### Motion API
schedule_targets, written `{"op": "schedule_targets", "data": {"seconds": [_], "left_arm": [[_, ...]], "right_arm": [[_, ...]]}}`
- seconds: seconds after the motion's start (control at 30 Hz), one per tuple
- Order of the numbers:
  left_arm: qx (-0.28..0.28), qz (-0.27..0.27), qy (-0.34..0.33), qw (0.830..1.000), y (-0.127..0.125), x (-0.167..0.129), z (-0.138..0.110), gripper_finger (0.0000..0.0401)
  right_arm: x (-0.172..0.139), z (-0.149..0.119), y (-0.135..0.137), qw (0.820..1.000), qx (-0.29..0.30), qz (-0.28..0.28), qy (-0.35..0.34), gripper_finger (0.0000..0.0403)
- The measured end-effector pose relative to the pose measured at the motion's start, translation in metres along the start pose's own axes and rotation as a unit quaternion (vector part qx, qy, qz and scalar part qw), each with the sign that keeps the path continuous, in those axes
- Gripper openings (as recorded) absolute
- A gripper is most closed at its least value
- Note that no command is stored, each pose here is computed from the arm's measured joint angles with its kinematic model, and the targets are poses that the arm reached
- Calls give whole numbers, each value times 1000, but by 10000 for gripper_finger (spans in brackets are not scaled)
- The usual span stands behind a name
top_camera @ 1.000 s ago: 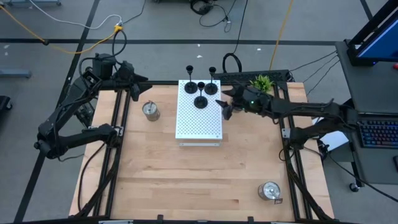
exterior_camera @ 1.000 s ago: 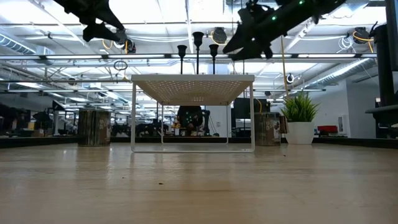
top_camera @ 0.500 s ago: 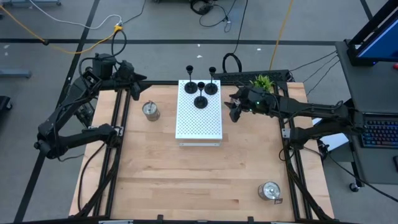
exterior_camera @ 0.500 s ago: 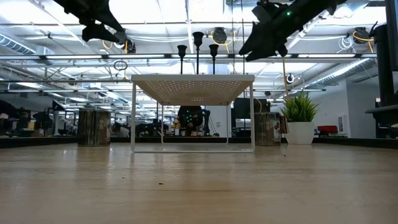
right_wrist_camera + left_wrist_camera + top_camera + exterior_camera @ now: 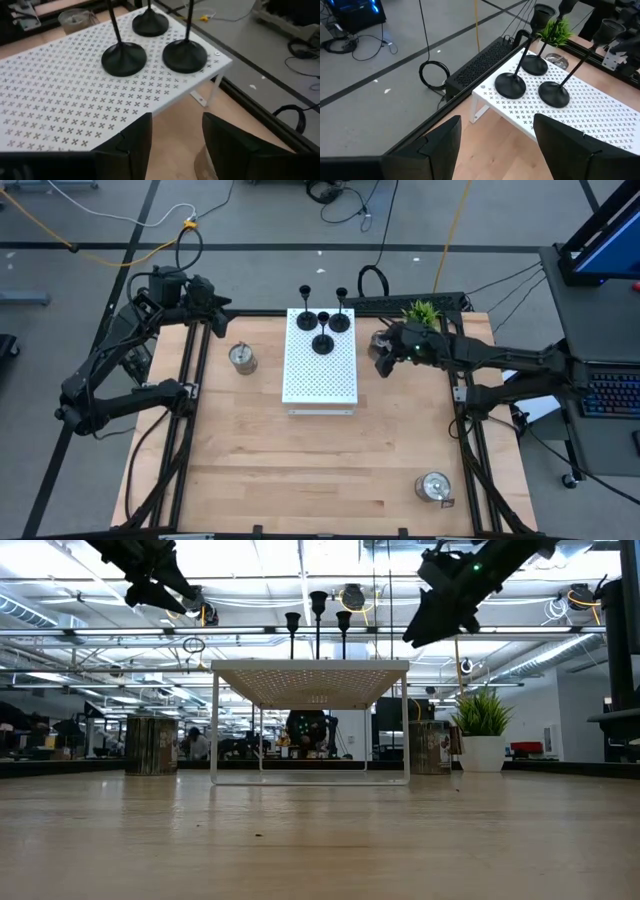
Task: Pick & Place candle stick holders
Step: Put the top left brown scented candle on the shelf
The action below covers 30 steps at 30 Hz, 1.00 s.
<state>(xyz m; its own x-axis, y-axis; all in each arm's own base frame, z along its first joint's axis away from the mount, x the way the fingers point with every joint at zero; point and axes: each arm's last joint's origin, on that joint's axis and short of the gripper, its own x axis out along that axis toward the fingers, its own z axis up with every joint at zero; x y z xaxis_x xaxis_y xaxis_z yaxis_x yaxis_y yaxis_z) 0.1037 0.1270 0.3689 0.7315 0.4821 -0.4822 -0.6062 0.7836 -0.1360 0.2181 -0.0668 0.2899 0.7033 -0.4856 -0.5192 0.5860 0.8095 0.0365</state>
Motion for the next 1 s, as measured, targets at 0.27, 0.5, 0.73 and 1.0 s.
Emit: {"op": "schedule_targets", "data": {"seconds": [0.27, 0.5, 0.73, 1.0], "left_arm": [[-10, 0, 0, 1000, 0, 0, 0, 255], [-47, 3, -4, 999, 0, 0, 1, 258], [-66, 13, 20, 998, -9, 15, 0, 319], [-70, 20, 78, 994, -20, 49, -3, 396]], "right_arm": [[-18, -38, -14, 994, 69, 26, -87, 156], [-29, -75, -26, 981, 121, 50, -145, 155], [-33, -96, -32, 967, 132, 67, -206, 155], [-31, -123, -37, 944, 148, 88, -281, 155]]}}
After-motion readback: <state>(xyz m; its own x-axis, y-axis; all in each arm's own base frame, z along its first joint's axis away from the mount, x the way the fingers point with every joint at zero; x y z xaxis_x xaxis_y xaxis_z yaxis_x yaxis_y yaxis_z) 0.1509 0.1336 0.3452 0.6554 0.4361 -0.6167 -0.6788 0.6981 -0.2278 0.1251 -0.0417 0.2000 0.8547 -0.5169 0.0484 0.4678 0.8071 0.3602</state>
